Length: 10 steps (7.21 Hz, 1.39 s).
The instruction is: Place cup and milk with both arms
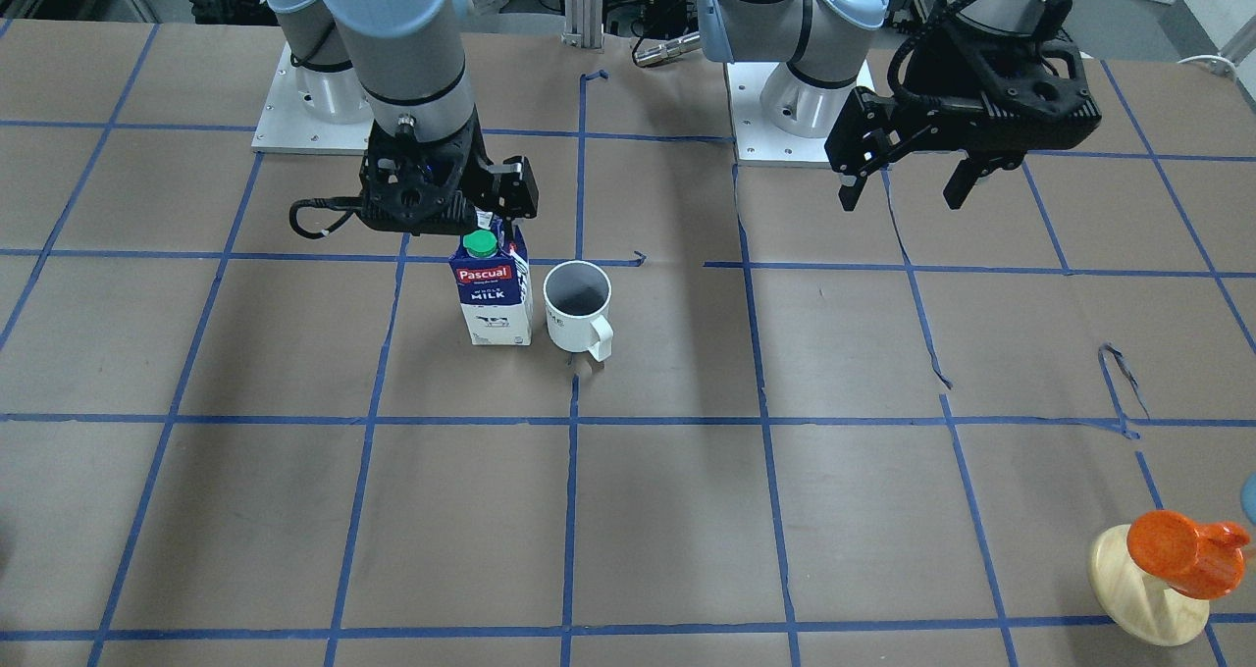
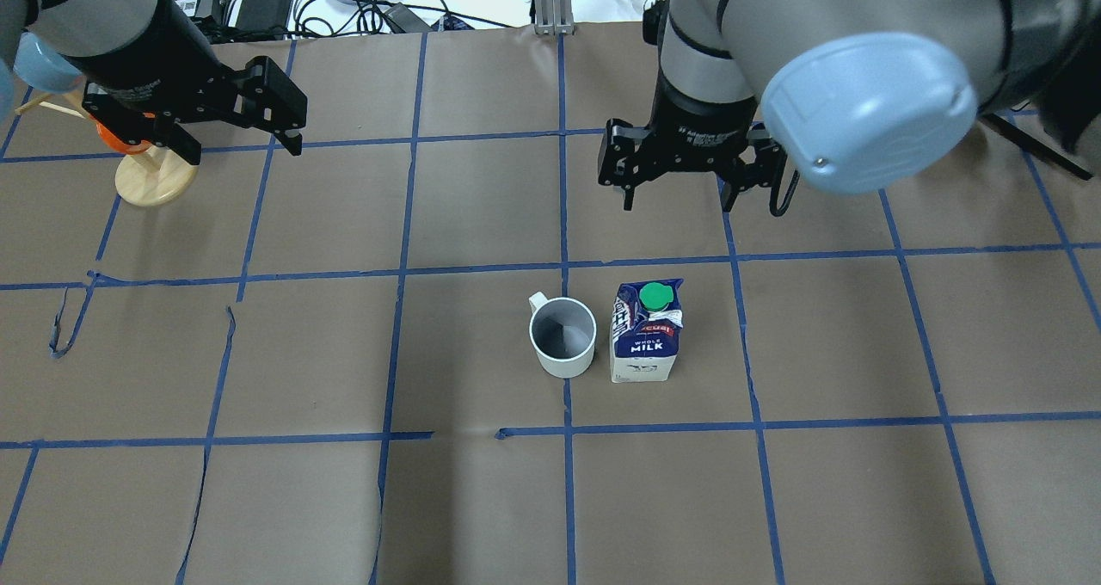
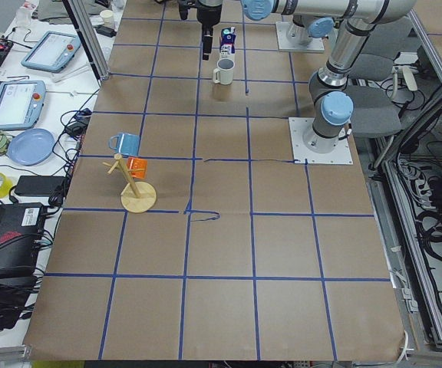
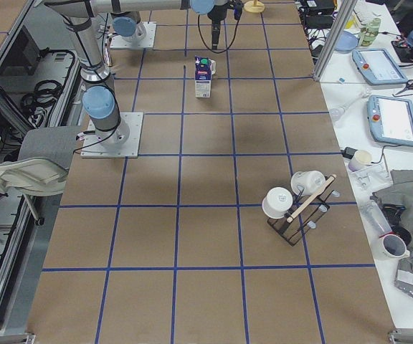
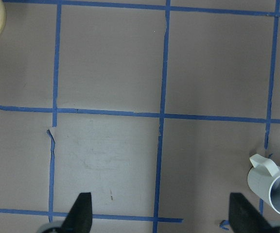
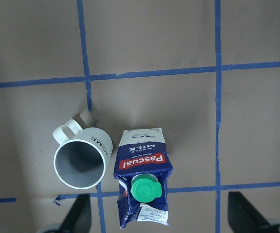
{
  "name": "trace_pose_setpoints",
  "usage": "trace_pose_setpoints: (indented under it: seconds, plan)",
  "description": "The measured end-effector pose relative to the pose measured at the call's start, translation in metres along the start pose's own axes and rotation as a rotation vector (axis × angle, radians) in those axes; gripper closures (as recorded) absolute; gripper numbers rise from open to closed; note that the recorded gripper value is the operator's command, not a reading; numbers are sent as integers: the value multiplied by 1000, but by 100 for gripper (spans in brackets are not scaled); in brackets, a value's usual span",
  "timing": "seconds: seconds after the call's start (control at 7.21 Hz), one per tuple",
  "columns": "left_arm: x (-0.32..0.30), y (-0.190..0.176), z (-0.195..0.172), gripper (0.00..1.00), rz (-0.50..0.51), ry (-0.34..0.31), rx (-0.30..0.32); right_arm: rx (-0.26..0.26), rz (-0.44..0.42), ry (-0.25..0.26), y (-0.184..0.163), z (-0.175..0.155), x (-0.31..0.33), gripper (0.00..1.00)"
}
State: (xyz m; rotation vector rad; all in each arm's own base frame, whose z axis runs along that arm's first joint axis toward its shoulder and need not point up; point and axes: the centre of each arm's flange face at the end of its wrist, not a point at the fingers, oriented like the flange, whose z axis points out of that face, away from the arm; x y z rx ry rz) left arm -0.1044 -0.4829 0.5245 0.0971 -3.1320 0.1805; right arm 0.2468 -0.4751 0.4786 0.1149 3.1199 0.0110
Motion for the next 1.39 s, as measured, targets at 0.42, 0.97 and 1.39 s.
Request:
trace_pose_setpoints:
  seconds: [0.42, 0.97, 1.39]
  plan:
    - [0, 0, 0, 0, 0, 1, -1, 64, 7, -8, -21, -42, 49, 0]
    - [0, 0, 1, 0, 0, 2, -2, 118, -12, -16, -24, -56, 68, 0]
    - [0, 0, 1, 0, -1, 3, -2, 118, -14, -27, -23, -55, 66, 0]
